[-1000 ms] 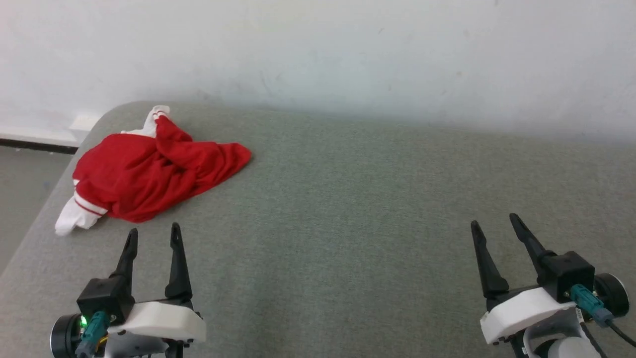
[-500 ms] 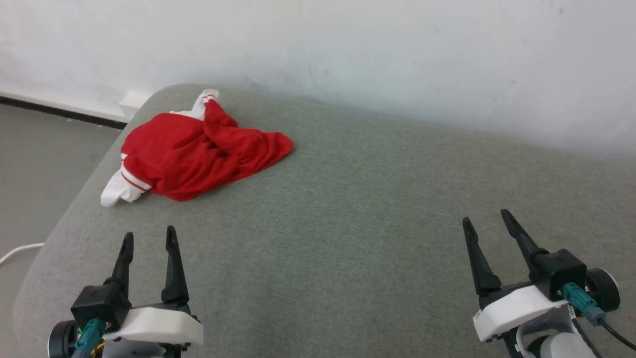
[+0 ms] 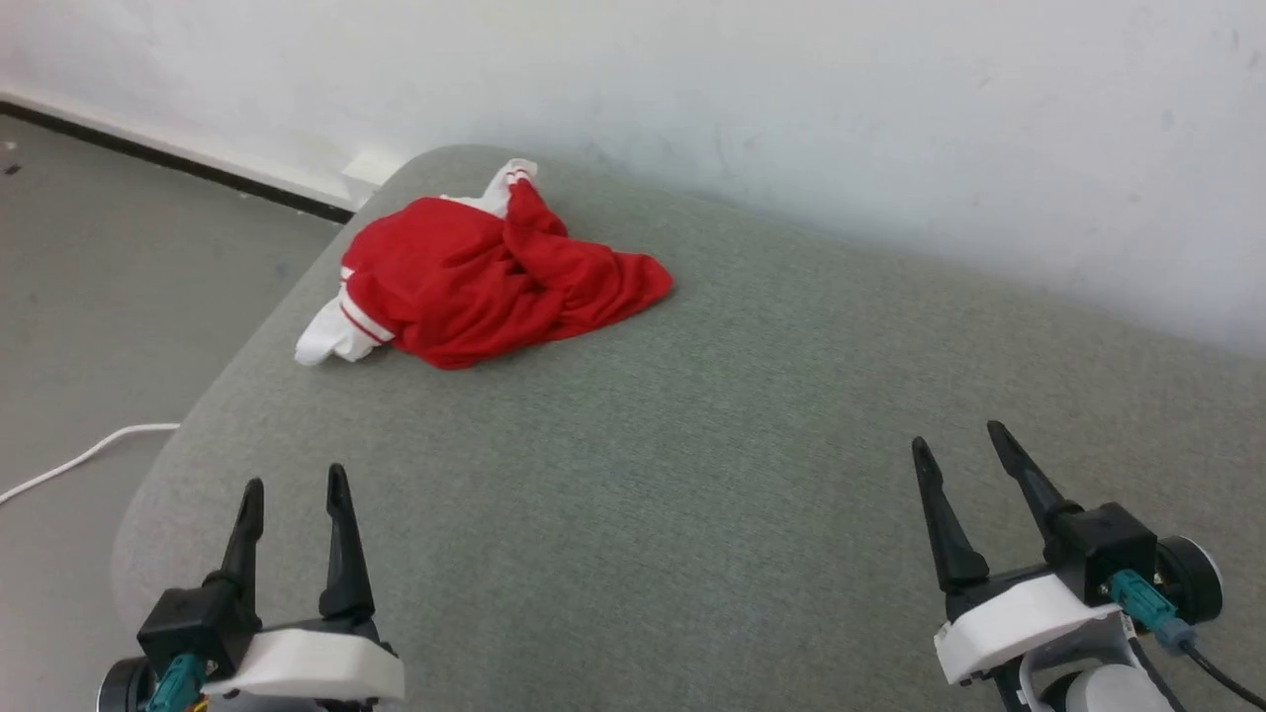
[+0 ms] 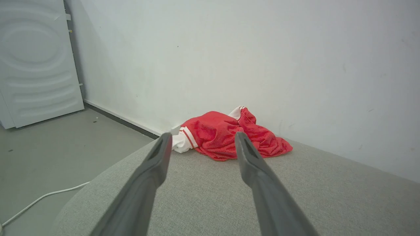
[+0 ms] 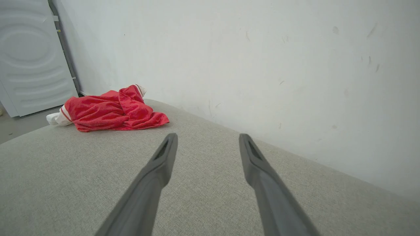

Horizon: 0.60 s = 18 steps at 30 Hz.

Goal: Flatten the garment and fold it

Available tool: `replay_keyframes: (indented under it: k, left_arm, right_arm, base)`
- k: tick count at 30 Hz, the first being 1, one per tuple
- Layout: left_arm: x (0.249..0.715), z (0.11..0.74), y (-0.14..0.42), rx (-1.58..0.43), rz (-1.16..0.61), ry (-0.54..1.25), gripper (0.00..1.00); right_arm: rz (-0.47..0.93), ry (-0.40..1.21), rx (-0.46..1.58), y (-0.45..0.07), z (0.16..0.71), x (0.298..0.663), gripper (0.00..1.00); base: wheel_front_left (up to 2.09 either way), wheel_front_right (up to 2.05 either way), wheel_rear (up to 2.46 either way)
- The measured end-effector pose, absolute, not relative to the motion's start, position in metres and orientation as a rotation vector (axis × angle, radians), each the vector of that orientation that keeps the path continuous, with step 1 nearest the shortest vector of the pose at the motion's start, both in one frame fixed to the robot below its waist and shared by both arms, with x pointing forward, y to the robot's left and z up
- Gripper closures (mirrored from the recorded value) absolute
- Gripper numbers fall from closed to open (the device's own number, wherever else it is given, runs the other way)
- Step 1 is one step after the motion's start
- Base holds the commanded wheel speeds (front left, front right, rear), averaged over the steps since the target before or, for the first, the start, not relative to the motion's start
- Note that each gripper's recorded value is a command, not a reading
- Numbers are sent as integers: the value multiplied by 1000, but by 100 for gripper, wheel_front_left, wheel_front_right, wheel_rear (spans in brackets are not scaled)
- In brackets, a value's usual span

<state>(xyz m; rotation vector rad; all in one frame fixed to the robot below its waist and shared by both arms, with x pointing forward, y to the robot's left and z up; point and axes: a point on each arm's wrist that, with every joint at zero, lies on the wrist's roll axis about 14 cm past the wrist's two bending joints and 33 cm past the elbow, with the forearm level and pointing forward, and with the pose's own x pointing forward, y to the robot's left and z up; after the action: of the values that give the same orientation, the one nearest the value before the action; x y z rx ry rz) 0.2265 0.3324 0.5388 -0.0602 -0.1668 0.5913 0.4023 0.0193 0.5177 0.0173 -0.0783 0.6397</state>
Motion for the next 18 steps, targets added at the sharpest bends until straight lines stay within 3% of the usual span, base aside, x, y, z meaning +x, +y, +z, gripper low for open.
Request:
replay_keyframes:
  k: [18]
  left_arm:
    - [178,534,350,-73,716,-191,0]
  right_arm:
    - [768,-116,29,63,525,391,0]
  base:
    - [0,0,0]
